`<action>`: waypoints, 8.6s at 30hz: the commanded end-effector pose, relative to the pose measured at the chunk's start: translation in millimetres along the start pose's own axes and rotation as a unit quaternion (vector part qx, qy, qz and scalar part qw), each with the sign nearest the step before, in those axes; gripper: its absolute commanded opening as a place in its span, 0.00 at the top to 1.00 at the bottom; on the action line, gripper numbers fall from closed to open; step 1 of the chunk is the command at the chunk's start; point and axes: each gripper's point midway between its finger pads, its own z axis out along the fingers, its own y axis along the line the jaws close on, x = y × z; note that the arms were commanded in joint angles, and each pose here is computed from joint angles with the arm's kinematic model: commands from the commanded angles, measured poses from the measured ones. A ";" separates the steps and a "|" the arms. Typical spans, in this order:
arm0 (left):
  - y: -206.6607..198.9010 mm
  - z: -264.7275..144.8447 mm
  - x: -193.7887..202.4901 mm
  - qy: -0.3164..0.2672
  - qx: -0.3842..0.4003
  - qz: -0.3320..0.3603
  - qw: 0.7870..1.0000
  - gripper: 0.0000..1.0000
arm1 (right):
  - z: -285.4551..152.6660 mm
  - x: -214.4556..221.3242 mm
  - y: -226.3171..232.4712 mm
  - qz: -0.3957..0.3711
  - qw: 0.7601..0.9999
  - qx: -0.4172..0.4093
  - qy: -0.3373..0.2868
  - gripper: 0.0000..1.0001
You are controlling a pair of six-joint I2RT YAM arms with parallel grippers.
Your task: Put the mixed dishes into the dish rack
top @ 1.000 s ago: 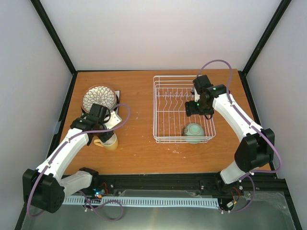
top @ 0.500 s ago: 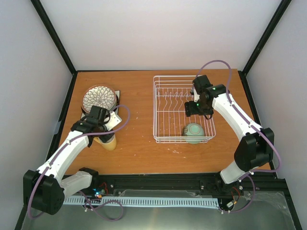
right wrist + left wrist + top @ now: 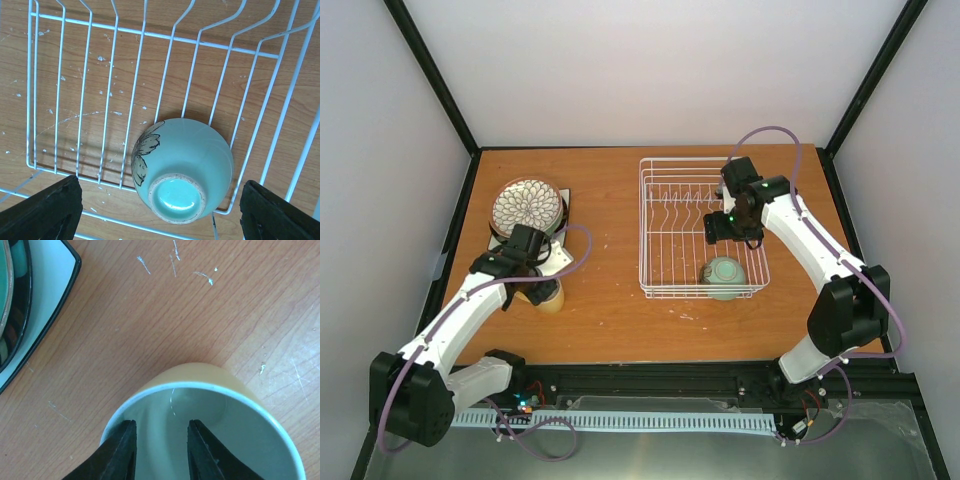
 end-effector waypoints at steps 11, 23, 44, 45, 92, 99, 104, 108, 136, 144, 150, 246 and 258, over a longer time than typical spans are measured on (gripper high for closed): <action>36.1 -49.8 -27.1 -0.046 -0.074 0.007 0.996 0.63 | 1.4 3.2 6.0 -0.006 1.000 -0.015 0.007 0.15; 9.6 -2.3 -14.0 -0.019 -0.004 0.008 1.000 0.62 | 1.9 4.9 5.0 -0.011 1.000 -0.013 0.011 0.15; -1.5 -5.5 -35.6 -0.050 0.051 -0.017 0.997 0.99 | 11.1 4.9 6.6 -0.014 1.000 -0.017 0.021 0.17; 0.3 -9.3 -41.5 -0.056 0.053 -0.021 0.997 0.99 | 10.6 4.7 6.9 -0.014 1.000 -0.018 0.020 0.17; 12.5 -251.0 -263.1 -0.583 0.577 -0.388 0.421 0.99 | -156.4 -30.9 154.4 -0.115 0.747 -0.529 -0.385 0.28; 11.3 -240.8 -261.4 -0.575 0.572 -0.401 0.425 0.99 | -167.6 -35.8 172.9 -0.130 0.727 -0.559 -0.376 0.32; 10.9 -236.2 -257.9 -0.573 0.561 -0.411 0.434 0.99 | -174.5 -38.9 186.0 -0.146 0.720 -0.572 -0.365 0.33; 11.0 -233.9 -256.7 -0.571 0.552 -0.417 0.441 0.99 | -175.3 -42.9 196.0 -0.157 0.717 -0.578 -0.357 0.34; 3.5 -218.5 -260.0 -0.543 0.562 -0.427 0.454 0.92 | -173.8 -51.6 246.9 -0.211 0.698 -0.607 -0.317 0.97; 10.5 -218.7 -257.2 -0.557 0.492 -0.425 0.516 0.27 | -164.2 -50.2 227.5 -0.206 0.743 -0.543 -0.333 0.97; 41.7 -242.1 -235.3 -0.591 0.307 -0.432 0.608 0.00 | -171.5 -54.4 184.4 -0.178 0.772 -0.482 -0.374 0.97; 216.7 -101.1 -67.7 -0.335 -0.076 -0.497 0.796 0.25 | -84.5 17.6 90.1 -0.152 0.953 -0.056 -0.256 0.32; 259.2 -2.9 -55.2 -0.224 0.118 -0.528 0.811 0.61 | -101.0 0.0 121.6 -0.157 0.935 -0.138 -0.288 0.31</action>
